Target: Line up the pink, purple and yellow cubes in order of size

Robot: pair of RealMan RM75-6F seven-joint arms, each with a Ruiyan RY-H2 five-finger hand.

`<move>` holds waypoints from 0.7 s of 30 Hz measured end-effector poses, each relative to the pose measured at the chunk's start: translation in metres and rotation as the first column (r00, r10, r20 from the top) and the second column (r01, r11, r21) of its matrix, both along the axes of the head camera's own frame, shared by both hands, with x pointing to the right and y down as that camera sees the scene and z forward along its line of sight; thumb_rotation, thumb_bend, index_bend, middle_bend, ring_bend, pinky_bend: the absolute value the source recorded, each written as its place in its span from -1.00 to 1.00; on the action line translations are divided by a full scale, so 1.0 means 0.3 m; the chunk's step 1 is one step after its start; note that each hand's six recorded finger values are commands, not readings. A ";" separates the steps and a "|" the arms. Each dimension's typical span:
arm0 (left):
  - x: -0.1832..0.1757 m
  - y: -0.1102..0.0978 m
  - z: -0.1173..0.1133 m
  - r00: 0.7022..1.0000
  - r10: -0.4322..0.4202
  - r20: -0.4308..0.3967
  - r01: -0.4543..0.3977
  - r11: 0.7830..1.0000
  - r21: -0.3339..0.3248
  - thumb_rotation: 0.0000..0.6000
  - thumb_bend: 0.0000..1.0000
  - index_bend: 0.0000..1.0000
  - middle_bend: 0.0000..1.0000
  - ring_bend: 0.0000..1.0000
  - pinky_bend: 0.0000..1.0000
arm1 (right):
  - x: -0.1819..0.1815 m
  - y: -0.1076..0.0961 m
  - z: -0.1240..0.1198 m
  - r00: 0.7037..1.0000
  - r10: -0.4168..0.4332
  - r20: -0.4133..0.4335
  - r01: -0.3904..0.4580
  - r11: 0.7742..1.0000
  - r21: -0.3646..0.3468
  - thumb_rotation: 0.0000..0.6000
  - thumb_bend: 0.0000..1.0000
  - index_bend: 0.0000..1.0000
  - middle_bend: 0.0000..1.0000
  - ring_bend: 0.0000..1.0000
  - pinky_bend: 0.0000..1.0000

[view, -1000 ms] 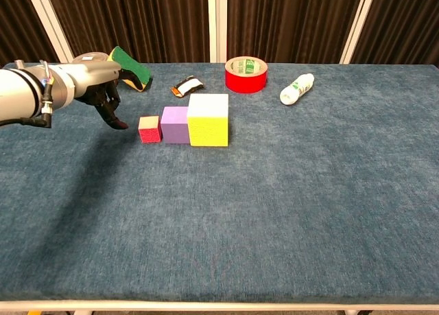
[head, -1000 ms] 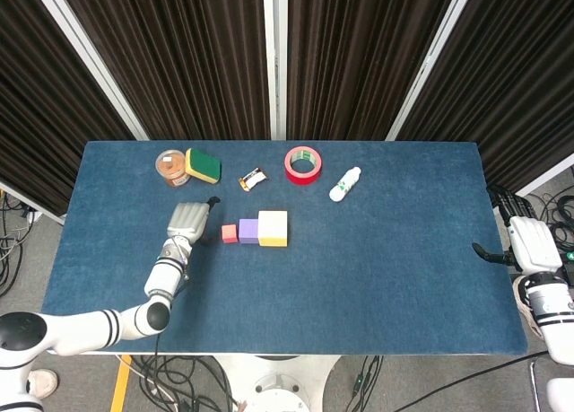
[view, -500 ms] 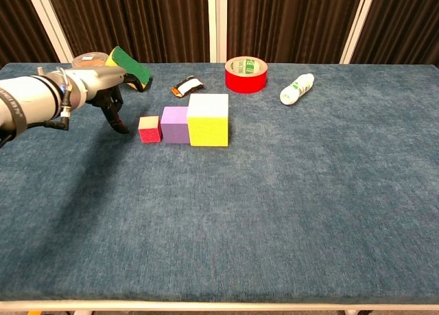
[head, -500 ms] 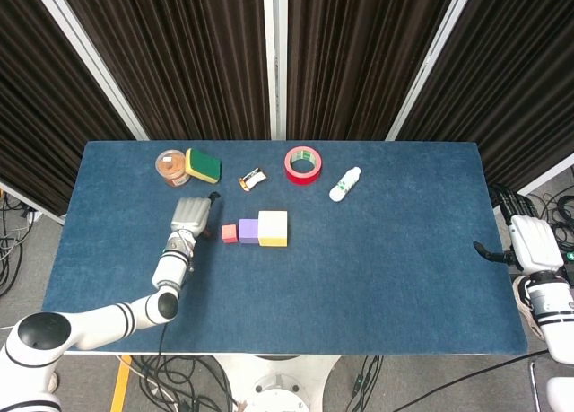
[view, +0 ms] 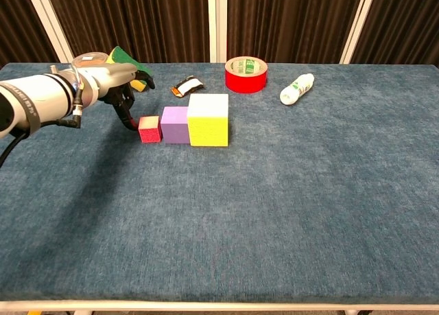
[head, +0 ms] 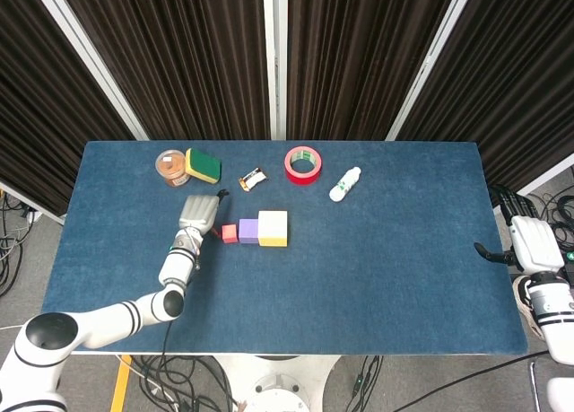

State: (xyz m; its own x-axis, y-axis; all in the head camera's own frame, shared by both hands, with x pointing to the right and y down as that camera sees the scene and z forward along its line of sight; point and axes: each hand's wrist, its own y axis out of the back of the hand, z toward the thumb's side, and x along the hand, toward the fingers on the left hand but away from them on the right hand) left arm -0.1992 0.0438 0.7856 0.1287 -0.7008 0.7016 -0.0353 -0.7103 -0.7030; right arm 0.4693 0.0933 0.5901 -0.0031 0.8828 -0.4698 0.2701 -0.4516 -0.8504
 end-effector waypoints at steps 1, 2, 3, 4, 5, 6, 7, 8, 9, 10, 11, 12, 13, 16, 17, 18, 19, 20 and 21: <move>0.003 0.000 0.000 1.000 0.001 -0.003 -0.001 1.000 -0.001 1.00 -0.59 -0.57 0.76 0.81 1.00 | 0.000 0.000 0.000 1.000 0.000 0.000 0.000 1.000 0.000 1.00 -0.71 -1.00 -0.96 -1.00 -1.00; 0.007 0.000 0.000 1.000 0.001 -0.008 -0.001 1.000 -0.002 1.00 -0.59 -0.57 0.76 0.81 1.00 | 0.000 0.000 -0.001 1.000 0.000 0.000 0.000 1.000 0.001 1.00 -0.71 -1.00 -0.96 -1.00 -1.00; 0.010 -0.001 0.000 1.000 0.001 -0.011 -0.001 1.000 -0.003 1.00 -0.59 -0.57 0.76 0.81 1.00 | -0.001 -0.001 -0.002 1.000 0.000 -0.001 0.000 1.000 0.001 1.00 -0.71 -1.00 -0.96 -1.00 -1.00; 0.013 -0.001 -0.001 1.000 0.002 -0.012 -0.002 1.000 -0.002 1.00 -0.59 -0.57 0.76 0.81 1.00 | -0.001 -0.001 -0.002 1.000 0.000 -0.001 0.000 1.000 0.001 1.00 -0.71 -1.00 -0.96 -1.00 -1.00; 0.015 -0.002 -0.001 1.000 0.004 -0.012 -0.004 1.000 -0.001 1.00 -0.59 -0.57 0.76 0.81 1.00 | -0.001 -0.001 -0.002 1.000 0.000 -0.001 0.000 1.000 0.001 1.00 -0.71 -1.00 -0.96 -1.00 -1.00; 0.016 -0.003 0.000 1.000 0.006 -0.012 -0.006 1.000 0.000 1.00 -0.59 -0.57 0.76 0.81 1.00 | -0.002 -0.001 -0.002 1.000 0.000 -0.002 0.000 1.000 0.001 1.00 -0.71 -1.00 -0.96 -1.00 -1.00; 0.018 -0.002 0.000 1.000 0.006 -0.012 -0.006 1.000 0.000 1.00 -0.59 -0.57 0.76 0.81 1.00 | -0.002 -0.001 -0.002 1.000 0.000 -0.002 0.000 1.000 0.001 1.00 -0.71 -1.00 -0.96 -1.00 -1.00; 0.020 -0.001 0.001 1.000 0.004 -0.016 -0.004 1.000 -0.004 1.00 -0.59 -0.57 0.76 0.81 1.00 | -0.002 -0.002 -0.002 1.000 0.000 -0.002 0.000 1.000 0.001 1.00 -0.71 -1.00 -0.96 -1.00 -1.00; 0.021 0.000 0.002 1.000 0.003 -0.020 -0.003 1.000 -0.007 1.00 -0.59 -0.57 0.76 0.80 1.00 | -0.002 -0.002 -0.002 1.000 0.000 -0.002 0.000 1.000 0.001 1.00 -0.71 -1.00 -0.96 -1.00 -1.00; 0.023 0.001 0.002 1.000 0.003 -0.022 -0.003 1.000 -0.009 1.00 -0.59 -0.57 0.76 0.80 1.00 | -0.002 -0.002 -0.002 1.000 0.001 -0.002 -0.001 1.000 0.001 1.00 -0.71 -1.00 -0.96 -1.00 -1.00; 0.025 0.001 0.002 1.000 0.006 -0.023 -0.006 1.000 -0.009 1.00 -0.59 -0.57 0.76 0.80 1.00 | -0.002 -0.002 -0.001 1.000 0.001 -0.002 -0.001 1.000 0.001 1.00 -0.71 -1.00 -0.96 -1.00 -1.00; 0.026 0.001 0.002 1.000 0.008 -0.023 -0.008 1.000 -0.009 1.00 -0.59 -0.57 0.76 0.80 1.00 | -0.002 -0.002 0.000 1.000 0.000 -0.002 0.000 1.000 0.000 1.00 -0.71 -1.00 -0.96 -1.00 -1.00; 0.027 0.001 0.004 1.000 0.010 -0.023 -0.010 1.000 -0.011 1.00 -0.59 -0.57 0.76 0.80 1.00 | -0.002 -0.002 0.000 1.000 0.001 -0.001 -0.001 1.000 0.000 1.00 -0.71 -1.00 -0.96 -1.00 -1.00; 0.027 -0.003 0.009 1.000 0.013 -0.025 -0.014 1.000 -0.018 1.00 -0.59 -0.58 0.75 0.79 1.00 | 0.000 -0.001 0.000 1.000 0.003 -0.002 -0.003 1.000 -0.001 1.00 -0.71 -1.00 -0.96 -1.00 -1.00; 0.026 -0.005 0.010 1.000 0.014 -0.025 -0.014 1.000 -0.019 1.00 -0.59 -0.59 0.75 0.79 1.00 | 0.002 -0.001 0.001 1.000 0.004 -0.003 -0.004 1.000 -0.001 1.00 -0.71 -1.00 -0.96 -1.00 -1.00; 0.028 -0.006 0.011 1.000 0.014 -0.027 -0.015 1.000 -0.019 1.00 -0.59 -0.59 0.75 0.79 1.00 | 0.003 0.000 0.001 1.000 0.005 -0.004 -0.005 1.000 -0.002 1.00 -0.71 -1.00 -0.96 -1.00 -1.00; 0.029 -0.006 0.011 0.999 0.015 -0.029 -0.016 1.000 -0.018 1.00 -0.59 -0.59 0.75 0.79 1.00 | 0.003 0.000 0.001 1.000 0.005 -0.005 -0.005 1.000 -0.002 1.00 -0.71 -1.00 -0.96 -1.00 -1.00; 0.032 -0.007 0.010 0.999 0.015 -0.031 -0.016 1.000 -0.017 1.00 -0.59 -0.59 0.75 0.79 1.00 | 0.003 0.000 0.001 1.000 0.005 -0.005 -0.005 1.000 -0.003 1.00 -0.71 -1.00 -0.96 -1.00 -1.00; 0.034 -0.007 0.009 0.999 0.015 -0.034 -0.016 1.000 -0.017 1.00 -0.59 -0.59 0.75 0.79 1.00 | 0.002 -0.001 0.002 1.000 0.004 -0.004 -0.004 1.000 -0.003 1.00 -0.70 -1.00 -0.96 -1.00 -1.00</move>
State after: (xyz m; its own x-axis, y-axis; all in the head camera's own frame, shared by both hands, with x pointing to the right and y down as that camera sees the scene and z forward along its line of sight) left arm -0.1889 0.0419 0.7882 0.1635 -0.6866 0.7085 -0.0476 -0.7228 -0.6895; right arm 0.4698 0.0931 0.5907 -0.0085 0.8813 -0.4725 0.2681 -0.4532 -0.8501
